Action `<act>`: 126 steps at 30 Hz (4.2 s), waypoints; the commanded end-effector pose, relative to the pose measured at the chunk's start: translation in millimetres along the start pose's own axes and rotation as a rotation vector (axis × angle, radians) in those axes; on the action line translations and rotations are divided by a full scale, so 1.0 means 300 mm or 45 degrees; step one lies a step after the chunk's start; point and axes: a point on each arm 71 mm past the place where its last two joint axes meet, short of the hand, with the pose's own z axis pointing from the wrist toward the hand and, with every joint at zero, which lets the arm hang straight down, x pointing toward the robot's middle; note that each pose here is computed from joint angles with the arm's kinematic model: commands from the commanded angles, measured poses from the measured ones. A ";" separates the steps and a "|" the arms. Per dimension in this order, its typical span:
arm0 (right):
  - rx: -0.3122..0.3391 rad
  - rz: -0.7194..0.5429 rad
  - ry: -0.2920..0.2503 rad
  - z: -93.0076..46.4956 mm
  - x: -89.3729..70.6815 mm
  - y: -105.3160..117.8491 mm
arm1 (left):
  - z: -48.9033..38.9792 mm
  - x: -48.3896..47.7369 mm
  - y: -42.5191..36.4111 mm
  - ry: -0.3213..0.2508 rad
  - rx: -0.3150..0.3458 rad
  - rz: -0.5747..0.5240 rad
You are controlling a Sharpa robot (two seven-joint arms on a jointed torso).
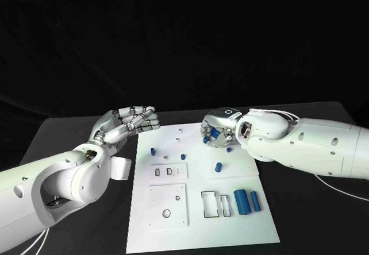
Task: Assemble the parts on the task board
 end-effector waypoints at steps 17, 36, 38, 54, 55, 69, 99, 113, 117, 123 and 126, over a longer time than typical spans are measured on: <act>0.009 0.009 -0.171 -0.013 -0.029 0.015 | 0.000 -0.001 -0.003 0.016 -0.013 -0.011; 0.034 0.013 -0.292 0.101 -0.085 0.091 | 0.002 -0.005 -0.005 0.008 -0.011 -0.006; 0.030 0.013 -0.296 0.112 -0.086 0.100 | 0.003 -0.003 -0.006 0.009 -0.010 -0.007; 0.007 0.034 -0.286 0.186 -0.080 0.153 | 0.011 -0.004 -0.010 0.013 -0.006 -0.007; 0.007 0.034 -0.283 0.187 -0.079 0.153 | 0.011 -0.003 -0.010 0.016 -0.006 -0.008; 0.001 0.026 -0.224 0.193 -0.061 0.153 | 0.016 -0.007 -0.014 0.015 -0.003 -0.005; -0.019 0.031 -0.185 0.193 -0.053 0.160 | 0.020 -0.014 -0.018 0.015 0.000 -0.003; -0.017 0.032 -0.186 0.192 -0.053 0.158 | 0.022 -0.018 -0.018 0.011 0.000 -0.001; -0.012 0.032 -0.182 0.191 -0.052 0.154 | 0.022 -0.018 -0.018 0.011 -0.001 -0.001; -0.006 0.038 -0.185 0.193 -0.053 0.150 | 0.022 -0.018 -0.018 0.011 -0.001 -0.001; -0.004 0.041 -0.182 0.193 -0.052 0.148 | 0.022 -0.019 -0.018 0.010 -0.002 -0.001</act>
